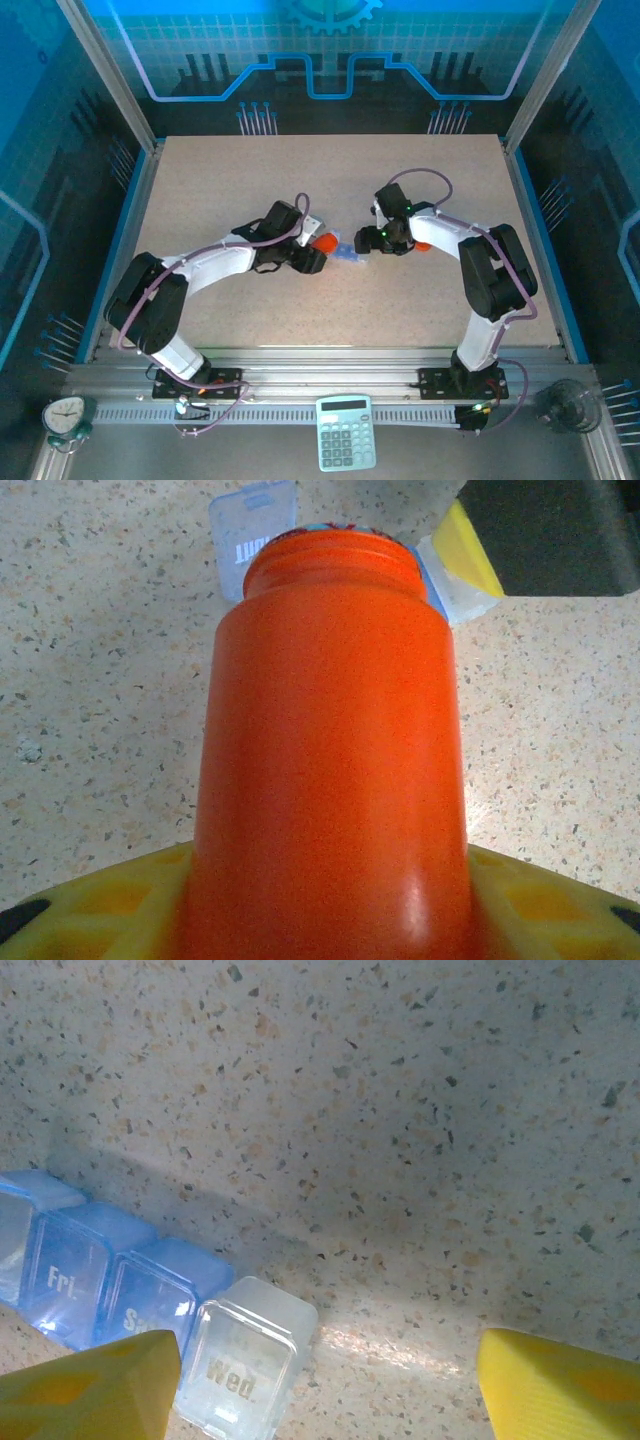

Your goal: Sort the pills into containers

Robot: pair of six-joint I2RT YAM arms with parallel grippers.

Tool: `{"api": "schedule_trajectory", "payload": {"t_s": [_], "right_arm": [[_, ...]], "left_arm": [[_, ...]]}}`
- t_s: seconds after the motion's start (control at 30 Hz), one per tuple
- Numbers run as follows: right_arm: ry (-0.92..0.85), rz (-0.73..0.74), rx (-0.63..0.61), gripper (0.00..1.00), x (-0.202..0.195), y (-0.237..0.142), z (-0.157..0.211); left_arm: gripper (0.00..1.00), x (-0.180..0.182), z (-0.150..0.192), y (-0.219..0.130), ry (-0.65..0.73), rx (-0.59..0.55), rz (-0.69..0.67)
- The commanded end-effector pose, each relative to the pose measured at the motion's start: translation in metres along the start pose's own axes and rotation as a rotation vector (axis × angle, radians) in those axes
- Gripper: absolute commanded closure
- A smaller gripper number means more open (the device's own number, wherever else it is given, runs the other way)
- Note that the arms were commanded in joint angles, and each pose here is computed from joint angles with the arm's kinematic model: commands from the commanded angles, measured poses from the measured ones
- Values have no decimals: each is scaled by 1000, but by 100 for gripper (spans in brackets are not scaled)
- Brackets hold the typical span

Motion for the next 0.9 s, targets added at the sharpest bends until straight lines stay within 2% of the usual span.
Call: {"api": "schedule_trajectory", "payload": {"t_s": [0.0, 0.87], "right_arm": [[-24, -19, 13, 21, 6, 2, 7], [-12, 6, 56, 22, -3, 20, 15]], "left_arm": [[100, -1, -4, -1, 23, 36, 3], [100, 2, -7, 10, 65, 219, -41]]}}
Point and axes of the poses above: each hand's point on the last joint's axis, 136 mm out from that joint toward the fingers, its own y axis out along the fingers, its own x axis along the line the jaws close on, z = x × y, the point moved 3 cm from there along -y, back along the fingers, and after that the axes turned 14 degrees about y, right-handed, at the moved point
